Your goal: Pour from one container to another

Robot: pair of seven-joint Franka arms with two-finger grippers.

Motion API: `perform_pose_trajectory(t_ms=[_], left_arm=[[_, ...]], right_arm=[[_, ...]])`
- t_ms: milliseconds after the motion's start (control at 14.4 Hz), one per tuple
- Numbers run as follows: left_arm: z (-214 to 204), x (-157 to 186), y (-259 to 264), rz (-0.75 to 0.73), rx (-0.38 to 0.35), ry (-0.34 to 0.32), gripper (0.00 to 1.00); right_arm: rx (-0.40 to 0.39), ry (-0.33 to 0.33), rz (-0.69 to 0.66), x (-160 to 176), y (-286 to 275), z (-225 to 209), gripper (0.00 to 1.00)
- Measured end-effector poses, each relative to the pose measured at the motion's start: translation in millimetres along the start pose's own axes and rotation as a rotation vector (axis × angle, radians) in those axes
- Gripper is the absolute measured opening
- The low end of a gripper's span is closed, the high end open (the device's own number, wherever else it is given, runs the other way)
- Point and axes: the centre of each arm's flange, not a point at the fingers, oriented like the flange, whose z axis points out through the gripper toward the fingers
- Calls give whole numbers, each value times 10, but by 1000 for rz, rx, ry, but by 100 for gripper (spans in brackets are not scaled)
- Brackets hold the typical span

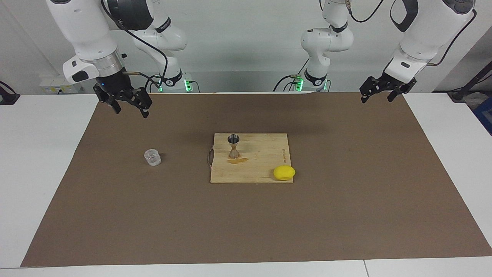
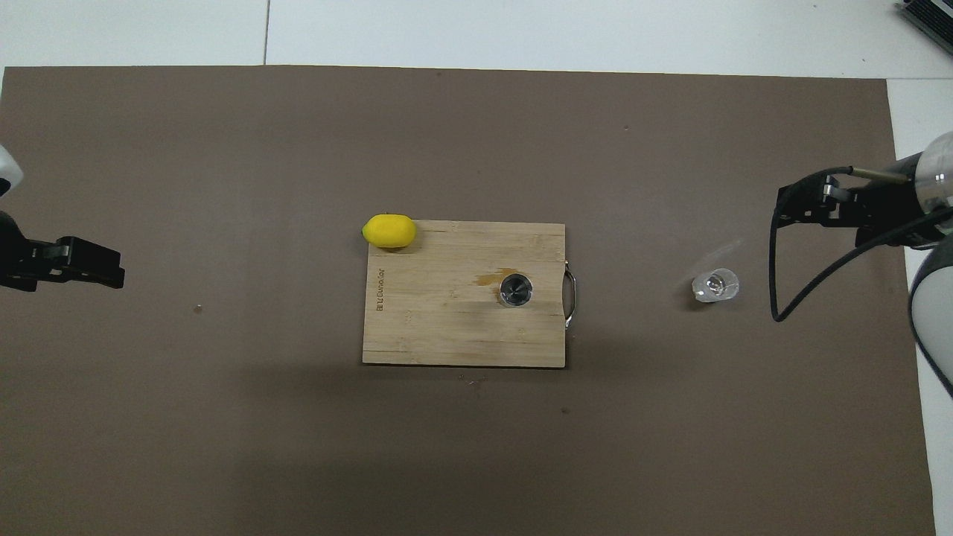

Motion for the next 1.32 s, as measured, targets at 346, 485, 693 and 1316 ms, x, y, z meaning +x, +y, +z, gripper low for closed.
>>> perform_pose_trajectory(t_ms=[346, 485, 693, 1316], left_arm=[[-5, 0, -93, -18, -2, 2, 100], [-15, -4, -113, -21, -2, 5, 100], [-18, -6, -113, -21, -2, 6, 100], [-17, -6, -86, -16, -1, 6, 100]], right_arm=[[-27, -43, -56, -56, -15, 58, 100], [-27, -46, -73, -61, -23, 59, 100], [-31, -58, -80, -82, -42, 70, 100], [-38, -84, -87, -128, -68, 145, 100]])
